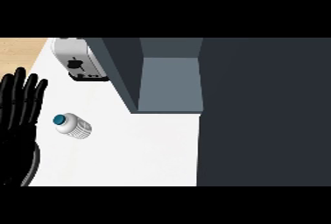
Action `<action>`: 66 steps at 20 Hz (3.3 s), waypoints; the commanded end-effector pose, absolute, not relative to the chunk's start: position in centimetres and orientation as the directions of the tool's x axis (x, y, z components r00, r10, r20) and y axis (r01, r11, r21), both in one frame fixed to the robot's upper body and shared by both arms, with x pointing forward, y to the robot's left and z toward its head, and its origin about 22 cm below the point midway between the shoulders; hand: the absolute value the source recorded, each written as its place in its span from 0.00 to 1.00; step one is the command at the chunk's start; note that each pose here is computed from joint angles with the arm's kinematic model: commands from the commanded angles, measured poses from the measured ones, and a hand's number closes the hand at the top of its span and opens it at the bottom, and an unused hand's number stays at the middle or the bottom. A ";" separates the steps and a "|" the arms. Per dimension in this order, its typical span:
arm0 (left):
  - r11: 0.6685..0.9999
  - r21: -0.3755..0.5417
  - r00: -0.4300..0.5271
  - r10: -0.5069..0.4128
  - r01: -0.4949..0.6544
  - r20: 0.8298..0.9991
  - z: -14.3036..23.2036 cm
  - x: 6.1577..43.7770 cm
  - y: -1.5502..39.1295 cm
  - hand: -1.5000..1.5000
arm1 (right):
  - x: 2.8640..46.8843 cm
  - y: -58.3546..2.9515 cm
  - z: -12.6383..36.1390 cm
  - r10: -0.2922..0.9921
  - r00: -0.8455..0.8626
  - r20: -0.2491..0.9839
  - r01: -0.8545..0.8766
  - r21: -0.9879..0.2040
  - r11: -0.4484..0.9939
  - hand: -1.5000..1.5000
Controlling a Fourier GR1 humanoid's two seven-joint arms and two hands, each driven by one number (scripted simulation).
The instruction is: Pick up the bottled water, place it into the cabinet and close the cabinet
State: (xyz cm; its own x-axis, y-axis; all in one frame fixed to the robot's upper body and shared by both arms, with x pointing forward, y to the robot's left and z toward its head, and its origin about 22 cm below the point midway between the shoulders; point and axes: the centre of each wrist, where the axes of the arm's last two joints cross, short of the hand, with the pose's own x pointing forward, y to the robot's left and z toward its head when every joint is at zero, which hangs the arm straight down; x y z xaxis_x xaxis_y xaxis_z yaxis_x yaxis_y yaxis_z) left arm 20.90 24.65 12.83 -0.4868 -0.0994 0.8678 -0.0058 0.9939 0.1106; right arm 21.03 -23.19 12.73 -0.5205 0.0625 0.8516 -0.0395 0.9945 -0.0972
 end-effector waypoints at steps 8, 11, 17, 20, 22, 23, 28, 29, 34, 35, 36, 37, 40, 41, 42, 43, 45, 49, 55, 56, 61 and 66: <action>0.966 -0.166 -0.357 0.087 -0.198 0.930 10.8 18.7 27.9 0.00 | 14.8 -22.9 12.0 -0.045 -0.326 0.944 -0.194 -0.021 0.981 0.00; 0.964 -0.185 -0.332 0.114 -0.189 0.936 11.7 18.0 28.8 0.00 | 13.5 -25.0 12.5 -0.034 -0.329 0.944 -0.202 -0.035 0.979 0.00; 0.962 -0.183 -0.332 0.108 -0.202 0.937 12.9 15.7 27.4 0.00 | 11.4 -25.8 14.2 -0.045 -0.316 0.948 -0.215 -0.026 0.976 0.00; 0.962 -0.196 -0.340 0.122 -0.192 0.932 14.8 11.4 27.0 0.00 | 9.7 -24.7 13.5 -0.045 -0.321 0.946 -0.183 -0.016 0.983 0.00; 0.962 -0.178 -0.327 0.104 -0.207 0.939 13.5 12.4 28.0 0.00 | 8.8 -25.4 14.3 -0.068 -0.322 0.944 -0.198 0.004 0.980 0.00; 0.957 -0.206 -0.325 0.133 -0.203 0.936 14.2 12.2 28.4 0.00 | 8.3 -25.1 14.7 -0.041 -0.317 0.948 -0.182 -0.018 0.983 0.00; 0.958 -0.191 -0.305 0.120 -0.214 0.945 14.1 9.8 28.1 0.00 | 6.2 -26.0 15.0 -0.048 -0.312 0.949 -0.208 -0.019 0.978 0.00; 0.961 -0.179 -0.312 0.108 -0.211 0.944 13.3 11.7 28.2 0.00 | 7.4 -24.6 13.8 -0.056 -0.309 0.949 -0.192 -0.005 0.981 0.00; 0.957 -0.174 -0.304 0.099 -0.233 0.948 12.2 12.8 28.0 0.00 | 5.9 -25.5 15.2 -0.030 -0.324 0.946 -0.195 -0.036 0.980 0.00; 0.958 -0.176 -0.315 0.099 -0.228 0.944 12.4 11.7 27.9 0.00 | 6.1 -25.9 15.2 -0.039 -0.316 0.948 -0.214 -0.032 0.976 0.00; 0.960 -0.170 -0.282 0.104 -0.222 0.954 11.6 12.8 28.1 0.00 | 6.0 -25.4 14.6 -0.040 -0.311 0.950 -0.205 -0.026 0.978 0.00; 0.956 -0.165 -0.279 0.094 -0.243 0.956 11.1 11.4 28.1 0.00 | 6.2 -26.2 14.4 -0.037 -0.327 0.944 -0.201 -0.031 0.979 0.00; 0.948 -0.158 -0.255 0.087 -0.276 0.963 11.2 14.4 29.5 0.00 | 5.4 -25.8 15.4 -0.046 -0.330 0.943 -0.213 -0.027 0.977 0.00; 0.943 -0.168 -0.241 0.099 -0.289 0.965 10.1 13.3 29.4 0.00 | 5.4 -25.7 14.7 -0.036 -0.335 0.941 -0.205 -0.035 0.978 0.00; 0.941 -0.167 -0.227 0.101 -0.294 0.969 9.4 13.4 29.2 0.00 | 4.3 -26.3 14.9 -0.045 -0.320 0.946 -0.217 -0.027 0.976 0.00; 0.942 -0.173 -0.212 0.113 -0.288 0.971 8.9 13.9 28.4 0.00 | 5.0 -25.9 13.3 -0.043 -0.312 0.949 -0.204 -0.022 0.979 0.00; 0.939 -0.187 -0.224 0.124 -0.289 0.967 7.5 16.9 29.5 0.00 | 5.9 -25.4 14.0 -0.060 -0.331 0.942 -0.207 -0.010 0.978 0.00; 0.916 -0.217 -0.206 0.153 -0.337 0.966 4.9 16.7 31.0 0.00 | 3.3 -25.8 14.6 -0.041 -0.325 0.945 -0.230 -0.037 0.972 0.00; 0.929 -0.172 -0.136 0.134 -0.327 0.982 0.1 16.2 33.4 0.00 | 3.4 -26.1 14.3 -0.059 -0.333 0.941 -0.223 -0.018 0.975 0.00; 0.926 -0.168 -0.129 0.131 -0.337 0.983 0.5 17.7 33.4 0.00 | 2.7 -25.9 15.0 -0.043 -0.319 0.947 -0.231 -0.034 0.972 0.00; 0.926 -0.162 -0.094 0.138 -0.341 0.986 -2.1 19.6 34.0 0.00 | 2.0 -26.6 14.4 -0.061 -0.328 0.943 -0.234 -0.019 0.972 0.00; 0.925 -0.162 -0.088 0.140 -0.344 0.986 -6.4 19.7 33.7 0.00 | 1.5 -26.4 14.2 -0.062 -0.321 0.945 -0.223 -0.012 0.975 0.00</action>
State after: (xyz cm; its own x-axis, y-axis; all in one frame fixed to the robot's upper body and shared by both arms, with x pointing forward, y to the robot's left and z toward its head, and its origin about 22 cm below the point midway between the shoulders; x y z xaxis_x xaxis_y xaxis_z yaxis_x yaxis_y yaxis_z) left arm 19.08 33.71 -4.11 -0.0937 0.1425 0.9853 -0.3412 0.9251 -0.1663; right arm 2.38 -27.28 9.87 -0.2433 -0.0546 0.9684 -0.2217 0.9751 -0.0007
